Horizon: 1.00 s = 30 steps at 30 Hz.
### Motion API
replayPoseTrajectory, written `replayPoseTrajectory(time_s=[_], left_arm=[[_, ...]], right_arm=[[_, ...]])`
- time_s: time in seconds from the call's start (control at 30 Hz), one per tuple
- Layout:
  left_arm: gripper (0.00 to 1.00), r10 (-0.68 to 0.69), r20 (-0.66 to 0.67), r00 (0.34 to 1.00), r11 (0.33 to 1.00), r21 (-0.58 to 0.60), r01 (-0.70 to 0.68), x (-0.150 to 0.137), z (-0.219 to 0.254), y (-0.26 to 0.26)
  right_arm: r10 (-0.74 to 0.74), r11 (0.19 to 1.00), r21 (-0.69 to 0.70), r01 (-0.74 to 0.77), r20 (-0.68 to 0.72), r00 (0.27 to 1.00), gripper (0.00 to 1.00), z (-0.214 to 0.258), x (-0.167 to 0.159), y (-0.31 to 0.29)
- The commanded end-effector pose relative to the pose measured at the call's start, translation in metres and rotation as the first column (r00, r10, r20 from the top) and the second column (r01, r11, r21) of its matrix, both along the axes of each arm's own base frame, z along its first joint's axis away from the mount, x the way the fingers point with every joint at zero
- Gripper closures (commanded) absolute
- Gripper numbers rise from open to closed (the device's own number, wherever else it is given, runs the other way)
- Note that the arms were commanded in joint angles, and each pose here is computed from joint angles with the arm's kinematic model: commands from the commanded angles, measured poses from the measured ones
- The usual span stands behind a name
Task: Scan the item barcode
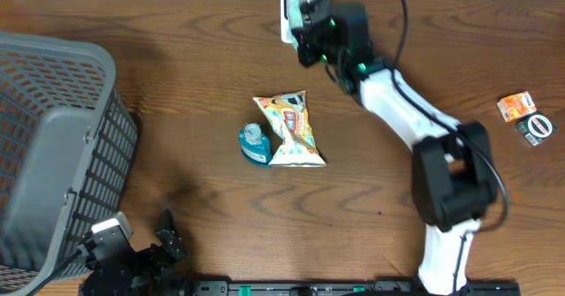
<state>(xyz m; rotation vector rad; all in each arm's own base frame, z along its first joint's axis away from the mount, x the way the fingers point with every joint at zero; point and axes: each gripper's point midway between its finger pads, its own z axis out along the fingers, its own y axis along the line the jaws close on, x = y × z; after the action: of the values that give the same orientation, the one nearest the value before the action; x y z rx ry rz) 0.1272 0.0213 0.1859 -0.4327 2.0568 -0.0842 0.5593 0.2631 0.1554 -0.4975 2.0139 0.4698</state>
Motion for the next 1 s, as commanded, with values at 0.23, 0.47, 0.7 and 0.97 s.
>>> replayPoseTrajectory(time_s=[0.23, 0.47, 0.7, 0.97], left_arm=[[0.01, -0.014, 0.012, 1.0, 1.0, 0.012, 0.014, -0.001, 0.003, -0.001], [0.01, -0.014, 0.012, 1.0, 1.0, 0.013, 0.014, -0.001, 0.003, -0.001], [0.01, -0.014, 0.012, 1.0, 1.0, 0.013, 0.014, -0.001, 0.003, -0.001], [0.01, -0.014, 0.012, 1.0, 1.0, 0.012, 0.014, -0.001, 0.003, -0.001]], right_arm=[[-0.138, 0.984, -0.098, 0.146, 0.084, 0.987, 0.99, 0.001, 0.065, 0.0], [-0.252, 0.95, -0.175, 0.258, 0.056, 0.966, 0.99, 0.002, 0.061, -0.02], [-0.609, 0.68, -0.581, 0.447, -0.107, 0.786, 0.99, -0.024, -0.008, -0.148], [-0.9, 0.328, -0.795, 0.51, -0.099, 0.425, 0.99, -0.046, -0.074, -0.307]])
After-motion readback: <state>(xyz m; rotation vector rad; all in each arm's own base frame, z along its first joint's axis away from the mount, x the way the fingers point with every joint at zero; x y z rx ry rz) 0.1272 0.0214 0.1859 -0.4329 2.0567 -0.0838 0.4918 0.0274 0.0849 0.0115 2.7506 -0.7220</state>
